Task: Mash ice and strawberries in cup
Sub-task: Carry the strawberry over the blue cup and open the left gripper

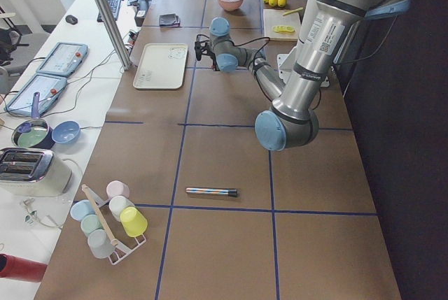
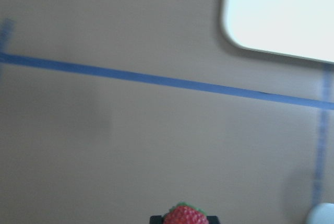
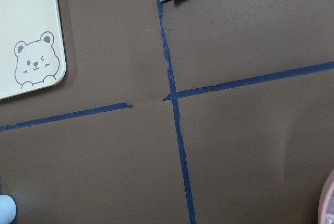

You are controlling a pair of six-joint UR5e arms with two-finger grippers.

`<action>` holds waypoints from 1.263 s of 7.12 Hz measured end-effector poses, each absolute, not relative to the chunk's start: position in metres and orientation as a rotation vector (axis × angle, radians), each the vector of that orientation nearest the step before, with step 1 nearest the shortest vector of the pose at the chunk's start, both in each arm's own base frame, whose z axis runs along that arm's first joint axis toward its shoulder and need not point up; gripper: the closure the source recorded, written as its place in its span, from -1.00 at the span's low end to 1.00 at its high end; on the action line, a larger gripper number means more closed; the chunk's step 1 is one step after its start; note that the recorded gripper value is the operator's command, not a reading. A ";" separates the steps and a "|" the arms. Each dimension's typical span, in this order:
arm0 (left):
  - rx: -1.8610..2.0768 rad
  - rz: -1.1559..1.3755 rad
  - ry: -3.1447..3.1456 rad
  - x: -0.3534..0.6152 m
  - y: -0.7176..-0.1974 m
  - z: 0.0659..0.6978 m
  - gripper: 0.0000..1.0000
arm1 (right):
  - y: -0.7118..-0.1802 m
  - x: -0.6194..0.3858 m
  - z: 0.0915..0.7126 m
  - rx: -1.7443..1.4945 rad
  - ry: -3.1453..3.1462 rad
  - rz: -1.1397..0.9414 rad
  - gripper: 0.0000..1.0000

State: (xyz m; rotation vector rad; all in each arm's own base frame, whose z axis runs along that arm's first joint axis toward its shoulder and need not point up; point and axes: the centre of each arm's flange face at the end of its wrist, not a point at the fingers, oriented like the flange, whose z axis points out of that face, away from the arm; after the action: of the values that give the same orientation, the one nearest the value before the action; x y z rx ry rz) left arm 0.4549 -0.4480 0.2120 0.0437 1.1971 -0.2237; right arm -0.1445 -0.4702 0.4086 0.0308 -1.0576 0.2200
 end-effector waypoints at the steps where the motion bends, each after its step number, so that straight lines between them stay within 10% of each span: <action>1: 0.073 -0.243 1.223 0.482 -0.436 0.184 0.98 | -0.470 -0.144 0.409 0.031 -1.057 0.220 -1.00; 3: 0.135 -0.259 1.250 0.533 -0.428 0.154 0.88 | -0.470 -0.145 0.409 0.031 -1.058 0.220 -1.00; 7: 0.156 -0.249 1.271 0.553 -0.422 0.151 -0.63 | -0.472 -0.145 0.410 0.034 -1.054 0.223 -1.00; 9: 0.158 -0.249 1.268 0.553 -0.423 0.153 -0.73 | -0.473 -0.145 0.410 0.034 -1.054 0.223 -1.00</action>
State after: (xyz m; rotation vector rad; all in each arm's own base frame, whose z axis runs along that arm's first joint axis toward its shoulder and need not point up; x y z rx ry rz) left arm 0.5531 -0.4226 0.1530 0.1580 1.2683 -0.2486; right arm -0.1452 -0.4727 0.4100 0.0340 -1.0541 0.2225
